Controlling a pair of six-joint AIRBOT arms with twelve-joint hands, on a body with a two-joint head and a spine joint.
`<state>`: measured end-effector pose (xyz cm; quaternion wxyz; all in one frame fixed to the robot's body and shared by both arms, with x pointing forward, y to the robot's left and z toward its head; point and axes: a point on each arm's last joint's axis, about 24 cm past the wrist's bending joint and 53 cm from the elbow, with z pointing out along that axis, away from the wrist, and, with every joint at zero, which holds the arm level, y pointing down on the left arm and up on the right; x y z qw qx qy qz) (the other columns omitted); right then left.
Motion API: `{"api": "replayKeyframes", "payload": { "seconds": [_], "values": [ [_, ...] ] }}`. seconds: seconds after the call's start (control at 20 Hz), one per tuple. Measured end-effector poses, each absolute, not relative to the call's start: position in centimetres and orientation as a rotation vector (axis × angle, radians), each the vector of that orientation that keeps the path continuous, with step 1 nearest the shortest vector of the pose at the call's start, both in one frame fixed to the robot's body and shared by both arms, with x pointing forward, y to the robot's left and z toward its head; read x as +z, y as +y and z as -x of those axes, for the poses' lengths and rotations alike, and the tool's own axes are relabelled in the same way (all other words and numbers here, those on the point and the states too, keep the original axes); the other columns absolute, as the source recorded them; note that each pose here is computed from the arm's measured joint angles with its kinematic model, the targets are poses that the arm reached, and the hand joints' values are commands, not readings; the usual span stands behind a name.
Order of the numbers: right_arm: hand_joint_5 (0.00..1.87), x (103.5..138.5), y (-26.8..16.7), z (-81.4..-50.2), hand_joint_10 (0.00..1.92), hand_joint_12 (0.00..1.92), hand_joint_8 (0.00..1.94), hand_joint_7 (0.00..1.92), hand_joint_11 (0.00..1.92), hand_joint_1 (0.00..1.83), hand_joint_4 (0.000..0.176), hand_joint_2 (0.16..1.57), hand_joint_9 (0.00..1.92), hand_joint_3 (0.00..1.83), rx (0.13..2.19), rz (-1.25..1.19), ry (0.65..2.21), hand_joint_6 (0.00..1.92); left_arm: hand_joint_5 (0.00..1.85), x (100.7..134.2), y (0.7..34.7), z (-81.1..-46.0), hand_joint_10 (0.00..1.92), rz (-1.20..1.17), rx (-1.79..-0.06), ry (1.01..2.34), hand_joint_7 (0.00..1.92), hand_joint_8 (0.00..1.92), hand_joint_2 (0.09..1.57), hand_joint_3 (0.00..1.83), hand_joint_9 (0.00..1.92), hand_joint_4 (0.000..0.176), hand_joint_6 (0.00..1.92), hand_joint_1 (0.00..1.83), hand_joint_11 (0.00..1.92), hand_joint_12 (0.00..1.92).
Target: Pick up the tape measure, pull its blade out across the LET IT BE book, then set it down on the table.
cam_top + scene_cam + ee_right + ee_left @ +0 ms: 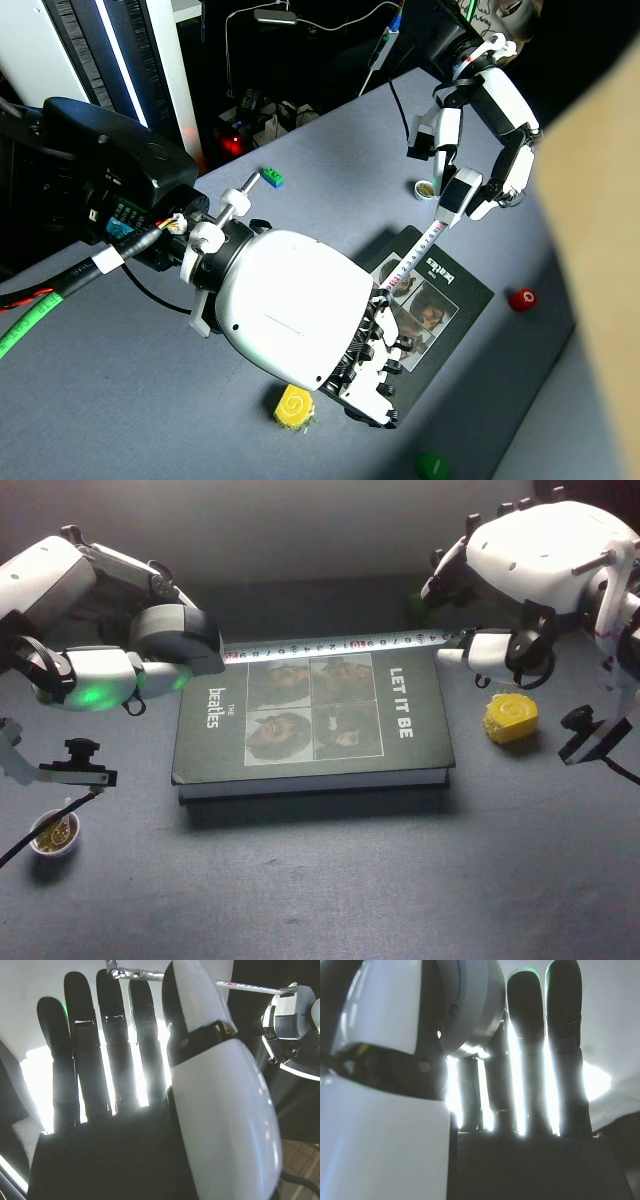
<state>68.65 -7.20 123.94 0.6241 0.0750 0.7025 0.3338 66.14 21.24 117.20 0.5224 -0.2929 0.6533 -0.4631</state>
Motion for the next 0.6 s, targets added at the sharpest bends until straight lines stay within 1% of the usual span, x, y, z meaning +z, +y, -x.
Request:
{"api": "replayKeyframes", "payload": {
  "seconds": [0.3, 0.35, 0.4, 0.45, 0.5, 0.55, 0.6],
  "values": [
    [0.82, 123.93, -7.19, -68.65, 0.11, 1.28, 0.01, 0.94, 0.48, 0.97, 0.0, 1.12, 0.88, 0.0, 0.766, -0.172, 1.613, 0.01, 1.09, 117.21, 21.25, -66.14, 1.18, 0.702, -1.109, 1.564, 1.2, 0.69, 1.06, 0.0, 0.91, 0.0, 0.61, 1.39, 0.84, 0.98],
    [0.83, 123.93, -7.19, -68.65, 0.12, 1.29, 0.02, 0.96, 0.5, 0.97, 0.0, 1.12, 0.91, 0.0, 0.766, -0.172, 1.613, 0.01, 1.09, 117.2, 21.24, -66.14, 1.19, 0.702, -1.109, 1.565, 1.19, 0.69, 1.06, 0.0, 0.91, 0.0, 0.61, 1.39, 0.84, 0.98],
    [0.88, 123.93, -7.19, -68.65, 0.13, 1.29, 0.03, 1.0, 0.51, 0.99, 0.0, 1.13, 0.94, 0.0, 0.766, -0.172, 1.613, 0.04, 1.09, 117.21, 21.25, -66.15, 1.19, 0.7, -1.109, 1.564, 1.19, 0.69, 1.06, 0.0, 0.91, 0.0, 0.61, 1.39, 0.84, 0.98],
    [0.86, 123.91, -7.2, -68.65, 0.15, 1.24, 0.02, 1.05, 0.56, 1.08, 0.0, 1.16, 0.97, 0.01, 0.767, -0.172, 1.613, 0.93, 1.1, 117.2, 21.27, -66.15, 1.19, 0.701, -1.108, 1.564, 1.19, 0.69, 1.06, 0.0, 0.91, 0.0, 0.61, 1.39, 0.84, 0.98],
    [0.86, 123.91, -7.2, -68.65, 0.16, 1.27, 0.03, 1.1, 0.58, 1.09, 0.0, 1.17, 1.0, 0.0, 0.767, -0.172, 1.613, 1.12, 1.1, 117.22, 21.27, -66.15, 1.19, 0.701, -1.109, 1.564, 1.19, 0.69, 1.06, 0.0, 0.91, 0.0, 0.61, 1.39, 0.84, 0.98],
    [0.91, 123.91, -7.19, -68.65, 0.19, 1.29, 0.6, 1.06, 0.61, 1.19, 0.0, 1.13, 1.03, 0.0, 0.767, -0.172, 1.614, 1.19, 1.1, 117.2, 21.27, -66.15, 1.19, 0.701, -1.108, 1.565, 1.19, 0.69, 1.06, 0.0, 0.91, 0.0, 0.61, 1.39, 0.84, 0.98],
    [0.91, 123.91, -7.19, -68.65, 0.22, 1.31, 0.76, 1.03, 0.64, 1.21, 0.0, 1.13, 1.06, 0.0, 0.767, -0.172, 1.614, 1.22, 1.09, 117.2, 21.27, -66.15, 1.19, 0.701, -1.108, 1.565, 1.19, 0.69, 1.06, 0.0, 0.91, 0.0, 0.61, 1.39, 0.84, 0.98]
  ]
}}
